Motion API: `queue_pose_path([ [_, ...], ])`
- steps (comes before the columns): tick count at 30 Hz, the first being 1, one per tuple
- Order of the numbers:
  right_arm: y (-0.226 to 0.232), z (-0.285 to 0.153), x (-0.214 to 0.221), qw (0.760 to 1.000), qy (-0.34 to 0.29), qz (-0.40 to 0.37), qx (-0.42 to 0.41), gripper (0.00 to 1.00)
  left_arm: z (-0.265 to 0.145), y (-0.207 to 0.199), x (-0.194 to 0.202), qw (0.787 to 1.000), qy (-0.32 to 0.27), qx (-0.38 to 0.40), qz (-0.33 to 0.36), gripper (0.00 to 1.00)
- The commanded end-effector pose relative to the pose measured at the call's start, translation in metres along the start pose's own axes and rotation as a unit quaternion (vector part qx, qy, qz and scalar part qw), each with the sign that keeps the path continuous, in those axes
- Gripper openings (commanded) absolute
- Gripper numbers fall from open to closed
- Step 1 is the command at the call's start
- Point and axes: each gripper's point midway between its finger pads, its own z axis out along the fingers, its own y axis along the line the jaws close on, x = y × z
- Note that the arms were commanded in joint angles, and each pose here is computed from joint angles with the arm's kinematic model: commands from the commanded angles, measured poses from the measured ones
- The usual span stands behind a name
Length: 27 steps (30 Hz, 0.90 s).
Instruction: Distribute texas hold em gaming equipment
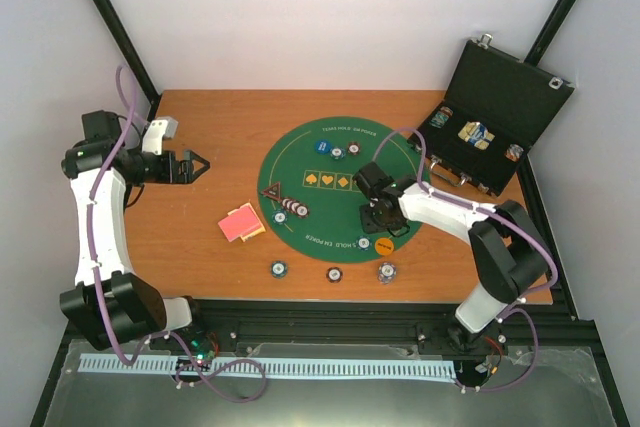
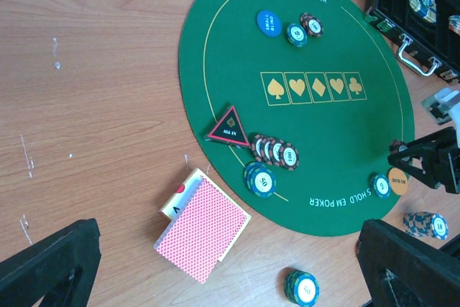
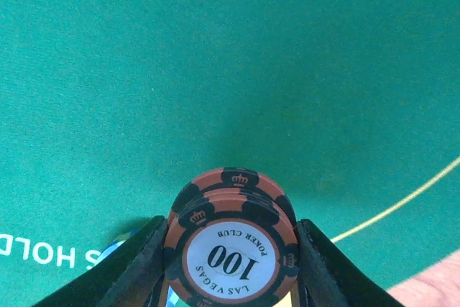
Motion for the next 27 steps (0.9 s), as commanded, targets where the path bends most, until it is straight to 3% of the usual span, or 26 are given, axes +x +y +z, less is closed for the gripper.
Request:
queue_pose_path([
  [1,0.002,0.018,0.001,1.000,0.008,0.000,-0.006,0.39,-0.007,-0.002,-0.009,1.000,-0.009,0.000,-0.003,1.00],
  [21,-0.009,0.043,0.010,0.999,0.031,0.004,0.009,0.45,-0.006,0.000,-0.010,1.000,-0.009,-0.002,0.001,1.00],
  [23,-0.011,0.041,0.009,0.999,0.031,0.004,0.015,0.50,-0.006,0.001,-0.010,1.000,-0.009,-0.003,-0.001,1.00],
  [25,-0.014,0.035,0.006,0.999,0.028,0.004,0.024,0.63,-0.006,0.001,-0.010,1.000,-0.008,-0.001,-0.002,1.00],
  [27,-0.017,0.024,0.000,0.999,0.017,0.004,0.031,0.67,-0.005,-0.001,-0.009,1.000,-0.008,0.002,-0.003,1.00],
])
